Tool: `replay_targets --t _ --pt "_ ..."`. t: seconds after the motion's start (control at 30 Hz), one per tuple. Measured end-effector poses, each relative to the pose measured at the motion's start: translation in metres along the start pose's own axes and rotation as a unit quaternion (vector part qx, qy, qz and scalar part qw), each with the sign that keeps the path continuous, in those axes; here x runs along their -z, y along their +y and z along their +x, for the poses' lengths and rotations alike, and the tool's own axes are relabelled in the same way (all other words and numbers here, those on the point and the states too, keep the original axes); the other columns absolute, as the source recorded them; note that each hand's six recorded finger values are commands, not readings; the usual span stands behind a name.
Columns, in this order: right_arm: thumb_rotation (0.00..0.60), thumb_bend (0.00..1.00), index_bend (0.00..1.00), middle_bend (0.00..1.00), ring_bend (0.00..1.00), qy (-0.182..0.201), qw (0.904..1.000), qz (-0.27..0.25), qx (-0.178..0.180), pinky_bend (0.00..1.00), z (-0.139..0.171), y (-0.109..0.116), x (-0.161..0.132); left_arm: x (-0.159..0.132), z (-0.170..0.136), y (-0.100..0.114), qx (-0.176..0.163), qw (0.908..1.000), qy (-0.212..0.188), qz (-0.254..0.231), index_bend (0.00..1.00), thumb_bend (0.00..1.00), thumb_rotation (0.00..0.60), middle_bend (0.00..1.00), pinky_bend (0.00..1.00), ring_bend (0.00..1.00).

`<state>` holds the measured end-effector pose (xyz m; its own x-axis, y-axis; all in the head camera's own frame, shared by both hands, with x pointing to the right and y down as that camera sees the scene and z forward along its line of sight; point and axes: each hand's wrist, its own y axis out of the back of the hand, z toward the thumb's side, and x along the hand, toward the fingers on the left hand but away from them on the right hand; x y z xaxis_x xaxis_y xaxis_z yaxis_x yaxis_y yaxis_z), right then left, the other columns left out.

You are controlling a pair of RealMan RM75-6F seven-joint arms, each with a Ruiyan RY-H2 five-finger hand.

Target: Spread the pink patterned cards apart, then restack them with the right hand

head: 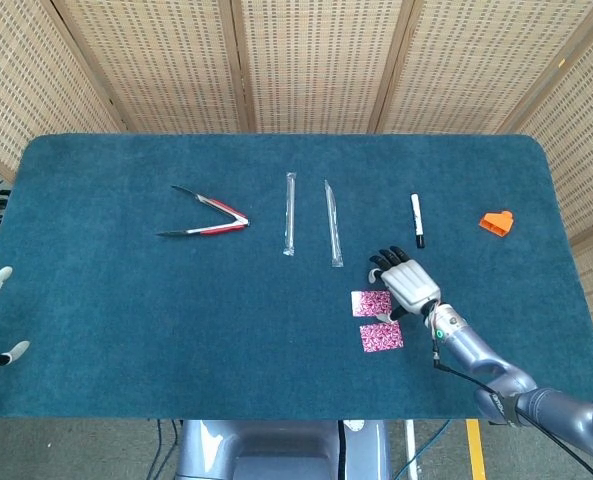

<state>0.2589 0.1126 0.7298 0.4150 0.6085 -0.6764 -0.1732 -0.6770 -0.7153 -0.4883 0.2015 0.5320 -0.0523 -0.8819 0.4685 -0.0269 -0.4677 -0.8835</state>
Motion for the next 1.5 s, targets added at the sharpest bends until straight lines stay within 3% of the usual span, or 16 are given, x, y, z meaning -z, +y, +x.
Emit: replay_targets --t 0.9,1.5 --pt "0.6 0.21 0.32 0.14 0.0 -0.001 0.9994 0.035 0.002 0.0 -0.002 -0.024 0.015 -0.005 0.0 0.0 0.001 1.0 -0.001 0.003 0.04 0.06 0.58 0.0 0.0 0.0" --pt "0.6 0.21 0.32 0.14 0.0 -0.011 0.9988 0.047 0.012 0.0 -0.017 -0.012 0.022 0.0 0.0 0.0 0.0 1.0 0.005 0.003 0.04 0.06 0.58 0.0 0.0 0.0"
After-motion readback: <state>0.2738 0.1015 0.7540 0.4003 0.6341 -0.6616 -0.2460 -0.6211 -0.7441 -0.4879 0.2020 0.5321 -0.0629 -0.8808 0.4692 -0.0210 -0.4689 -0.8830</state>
